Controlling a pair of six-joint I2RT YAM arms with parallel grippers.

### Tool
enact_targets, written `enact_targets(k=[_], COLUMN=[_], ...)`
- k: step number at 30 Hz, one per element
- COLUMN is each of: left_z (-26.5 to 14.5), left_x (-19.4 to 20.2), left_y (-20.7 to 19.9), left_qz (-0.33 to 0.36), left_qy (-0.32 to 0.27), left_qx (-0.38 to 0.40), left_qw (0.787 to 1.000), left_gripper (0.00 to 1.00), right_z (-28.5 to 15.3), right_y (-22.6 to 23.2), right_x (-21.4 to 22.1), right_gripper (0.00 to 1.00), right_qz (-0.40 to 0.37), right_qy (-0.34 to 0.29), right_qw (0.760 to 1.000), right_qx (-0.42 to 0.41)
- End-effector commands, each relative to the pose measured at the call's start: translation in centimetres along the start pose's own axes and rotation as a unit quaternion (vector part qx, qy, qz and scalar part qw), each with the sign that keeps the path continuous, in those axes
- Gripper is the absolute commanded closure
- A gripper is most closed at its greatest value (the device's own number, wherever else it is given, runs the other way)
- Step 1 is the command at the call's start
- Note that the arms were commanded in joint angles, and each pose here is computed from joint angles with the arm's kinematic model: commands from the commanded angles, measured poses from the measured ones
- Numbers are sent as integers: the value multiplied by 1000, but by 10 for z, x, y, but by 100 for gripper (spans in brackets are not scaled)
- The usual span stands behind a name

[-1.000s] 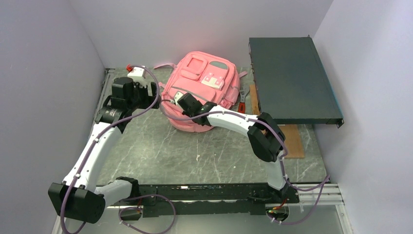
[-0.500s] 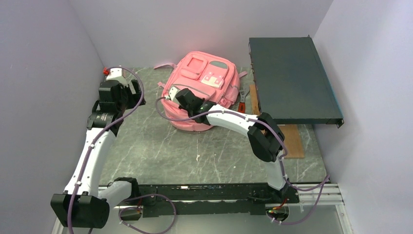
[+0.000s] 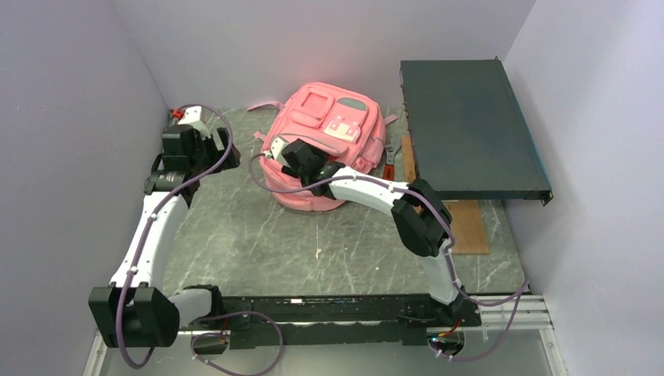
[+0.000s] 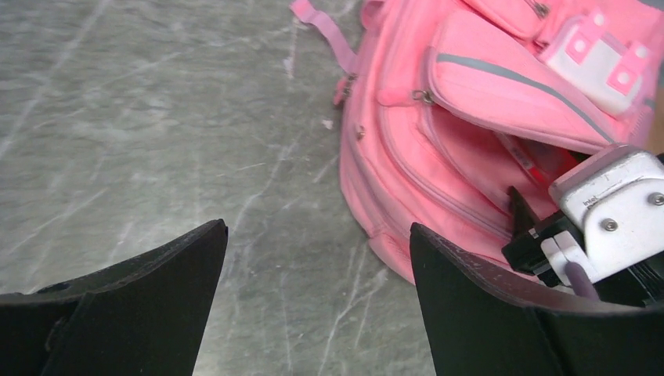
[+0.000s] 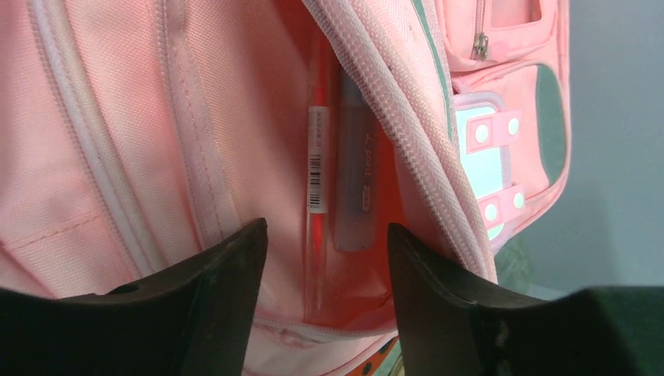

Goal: Pack the student bag
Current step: Place the stationery in the student bag, then adjust the student bag at the center of the board.

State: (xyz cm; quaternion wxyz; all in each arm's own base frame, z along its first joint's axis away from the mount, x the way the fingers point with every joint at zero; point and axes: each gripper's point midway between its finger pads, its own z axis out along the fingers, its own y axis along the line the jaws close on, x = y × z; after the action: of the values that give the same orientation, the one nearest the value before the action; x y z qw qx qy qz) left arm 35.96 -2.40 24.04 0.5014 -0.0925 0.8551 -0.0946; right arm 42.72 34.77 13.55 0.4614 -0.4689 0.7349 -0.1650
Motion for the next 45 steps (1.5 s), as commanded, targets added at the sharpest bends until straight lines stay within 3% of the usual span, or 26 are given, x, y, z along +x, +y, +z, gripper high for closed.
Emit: enact_targets(k=[1,5,9,11,15,19,21,26,30,33,39,45], left_z=[14,26,43,54,71,84,93,122,142,154,144,154], left_x=[1,15,17,11,7,3,3,29,43,57,85,88], left_y=[-45,-78,-90,-84,-88,-85,-85,-80,-76,-67,-84,-81], left_qz=[-4,-1,-1,8,77,208,256,281,270,273,263,285], left_qy=[21,56,73,66,60,-45,-59,36,74,105,132,143], left_qx=[130,243,285,292,329,348,356,393,397,382,430,378], left_qw=[991,968,956,954,939,913,897,875,874,877,854,869], left_gripper=[9,12,27,28,22,11,10,13,23,24,26,62], right_z=[-31,-63,-98,-111,-139,-160,-171,-197,-211,-217,-219,-205], right_y=[-29,-9,23,33,37,36,38,42,37,32,30,42], right_x=[-5,2,6,10,3,0,-1,12,23,24,18,24], right_gripper=[35,24,21,21,21,21,21,21,21,20,20,20], right_qz=[101,169,245,277,311,323,327,336,335,332,327,345], right_qy=[-19,-10,-15,-12,-50,-77,-82,-101,-114,-128,-146,-119], right_qw=[995,982,951,934,902,886,877,865,868,869,867,864], right_qx=[-3,-82,-189,-226,-296,-324,-342,-358,-348,-344,-346,-348])
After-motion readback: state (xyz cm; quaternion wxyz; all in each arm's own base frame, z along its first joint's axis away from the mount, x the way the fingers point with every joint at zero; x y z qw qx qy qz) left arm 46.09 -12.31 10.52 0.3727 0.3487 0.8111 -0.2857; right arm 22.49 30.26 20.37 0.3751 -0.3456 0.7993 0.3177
